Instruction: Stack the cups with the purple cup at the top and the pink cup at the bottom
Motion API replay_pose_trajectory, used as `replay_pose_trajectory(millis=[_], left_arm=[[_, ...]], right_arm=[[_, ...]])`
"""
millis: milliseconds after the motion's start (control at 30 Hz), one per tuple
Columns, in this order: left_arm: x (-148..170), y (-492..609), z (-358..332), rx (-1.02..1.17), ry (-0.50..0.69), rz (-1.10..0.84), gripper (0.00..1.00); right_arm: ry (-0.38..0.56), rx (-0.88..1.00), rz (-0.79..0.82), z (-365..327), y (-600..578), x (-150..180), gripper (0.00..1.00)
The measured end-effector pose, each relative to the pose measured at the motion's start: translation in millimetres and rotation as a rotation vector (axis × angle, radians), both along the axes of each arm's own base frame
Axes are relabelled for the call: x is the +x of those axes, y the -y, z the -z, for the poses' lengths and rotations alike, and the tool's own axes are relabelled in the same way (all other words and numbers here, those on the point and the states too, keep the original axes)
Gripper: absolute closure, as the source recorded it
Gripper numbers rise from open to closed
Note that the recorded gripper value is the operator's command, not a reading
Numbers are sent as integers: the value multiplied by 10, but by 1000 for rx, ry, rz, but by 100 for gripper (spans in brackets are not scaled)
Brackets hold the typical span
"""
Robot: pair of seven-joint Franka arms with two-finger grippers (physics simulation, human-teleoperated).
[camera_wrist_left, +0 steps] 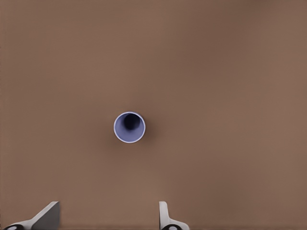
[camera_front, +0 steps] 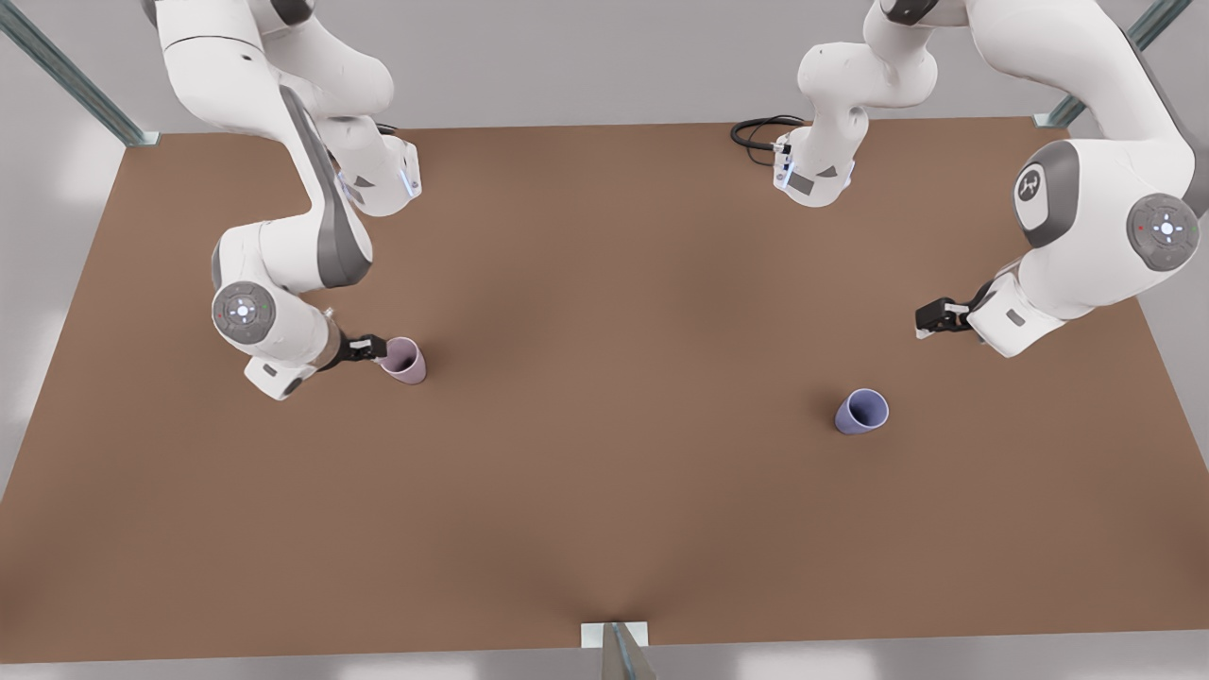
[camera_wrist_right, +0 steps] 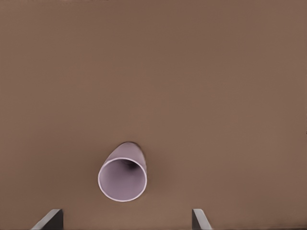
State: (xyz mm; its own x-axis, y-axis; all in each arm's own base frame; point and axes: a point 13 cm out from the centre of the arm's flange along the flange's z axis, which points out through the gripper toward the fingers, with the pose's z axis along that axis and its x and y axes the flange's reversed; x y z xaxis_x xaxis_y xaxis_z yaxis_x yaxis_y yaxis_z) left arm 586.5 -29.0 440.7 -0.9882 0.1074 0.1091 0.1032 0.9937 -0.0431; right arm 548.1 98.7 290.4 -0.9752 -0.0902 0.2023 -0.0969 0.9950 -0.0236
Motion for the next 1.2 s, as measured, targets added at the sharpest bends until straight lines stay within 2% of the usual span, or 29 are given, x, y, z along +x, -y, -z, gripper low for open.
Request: replay_pose_trajectory(millis=[200, 633, 1067, 1200], left_arm=[[-82, 67, 159, 0, -48, 13, 0], [-266, 34, 372, 11, -149, 16, 0], [-367, 32, 413, 13, -190, 17, 0], [-374, 32, 417, 13, -193, 16, 0]], right_arm=[[-14, 16, 88, 165, -195, -70, 0], [-111, -12, 218, 903, -172, -645, 0], [-75, -10, 310, 1508, 129, -841, 0], [-93, 1, 319, 1765, 96, -883, 9]])
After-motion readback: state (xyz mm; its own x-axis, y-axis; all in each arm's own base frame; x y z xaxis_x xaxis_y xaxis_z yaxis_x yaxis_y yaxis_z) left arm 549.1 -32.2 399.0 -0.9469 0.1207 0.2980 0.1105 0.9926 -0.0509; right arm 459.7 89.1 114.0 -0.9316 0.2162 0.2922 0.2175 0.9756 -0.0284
